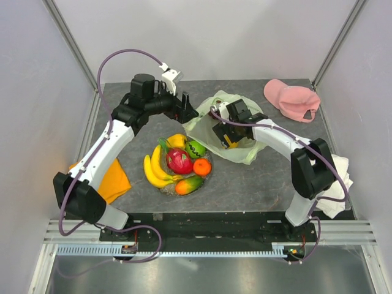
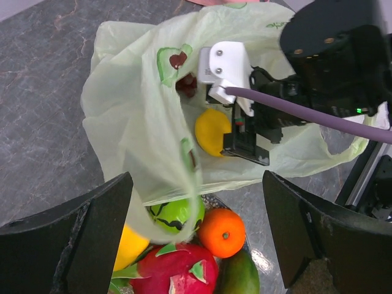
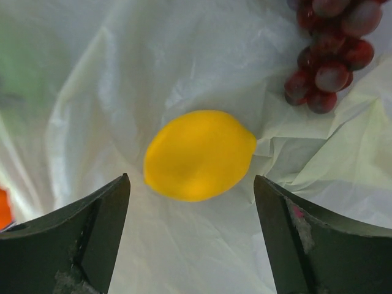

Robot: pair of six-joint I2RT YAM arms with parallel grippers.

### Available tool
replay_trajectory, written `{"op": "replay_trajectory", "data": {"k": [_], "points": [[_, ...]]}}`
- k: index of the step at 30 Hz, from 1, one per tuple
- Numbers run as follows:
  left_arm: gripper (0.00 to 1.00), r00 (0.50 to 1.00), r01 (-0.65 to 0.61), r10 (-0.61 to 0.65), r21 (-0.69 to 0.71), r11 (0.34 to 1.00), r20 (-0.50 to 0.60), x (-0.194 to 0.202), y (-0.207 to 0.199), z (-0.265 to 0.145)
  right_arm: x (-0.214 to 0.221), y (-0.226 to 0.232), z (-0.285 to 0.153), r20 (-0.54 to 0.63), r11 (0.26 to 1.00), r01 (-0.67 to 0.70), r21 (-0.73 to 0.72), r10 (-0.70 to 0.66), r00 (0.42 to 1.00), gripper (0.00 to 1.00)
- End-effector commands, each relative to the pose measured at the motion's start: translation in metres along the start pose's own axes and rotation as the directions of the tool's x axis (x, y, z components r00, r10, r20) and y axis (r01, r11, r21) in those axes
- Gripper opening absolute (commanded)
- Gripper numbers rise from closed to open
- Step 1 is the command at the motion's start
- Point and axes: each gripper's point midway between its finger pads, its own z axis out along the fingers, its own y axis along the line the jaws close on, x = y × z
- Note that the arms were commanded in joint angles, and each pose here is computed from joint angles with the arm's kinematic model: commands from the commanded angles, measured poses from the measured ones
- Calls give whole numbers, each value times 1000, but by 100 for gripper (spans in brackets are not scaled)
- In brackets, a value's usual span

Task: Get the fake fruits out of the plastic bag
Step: Take out the fake fruit from the plastic bag.

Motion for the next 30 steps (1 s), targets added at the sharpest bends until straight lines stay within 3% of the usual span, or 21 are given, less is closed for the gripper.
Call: {"op": "replay_trajectory", "data": {"k": [1, 4, 5, 10, 14, 18, 21, 26, 30], "points": [[94, 997, -60, 61, -20, 998, 48, -12, -3, -16, -5, -12, 14, 8, 994, -88, 71, 87, 996, 91], [94, 997, -55, 56, -28, 998, 44, -8, -1, -19, 5, -16, 26, -30, 992, -104, 73, 106, 994, 94], [94, 997, -55, 57, -30, 998, 47, -8, -2, -21, 7, -14, 29, -38, 992, -108, 58, 110, 993, 91], [94, 997, -52, 54, -47, 998, 53, -8, 4, -26, 6, -9, 29, -50, 994, -104, -11, 103, 993, 68], [94, 996, -54, 57, -53, 997, 62, -11, 7, -26, -27, -8, -7, 50, 998, -53, -42, 55, 997, 51], [94, 995, -57, 61, -57, 997, 75, -16, 9, -26, -65, 1, -77, 226, 996, 18, -90, 3, 974, 46], [94, 994, -61, 66, -62, 996, 84, -20, 11, -26, -70, 15, -120, 314, 986, 100, -135, -53, 948, 45], [94, 994, -59, 65, -66, 996, 89, -24, 13, -24, -58, 49, -164, 384, 931, 282, -232, -178, 906, 46], [94, 993, -62, 69, -83, 995, 97, -27, 18, -27, -63, 99, -174, 442, 847, 424, -321, -261, 858, 47]]}}
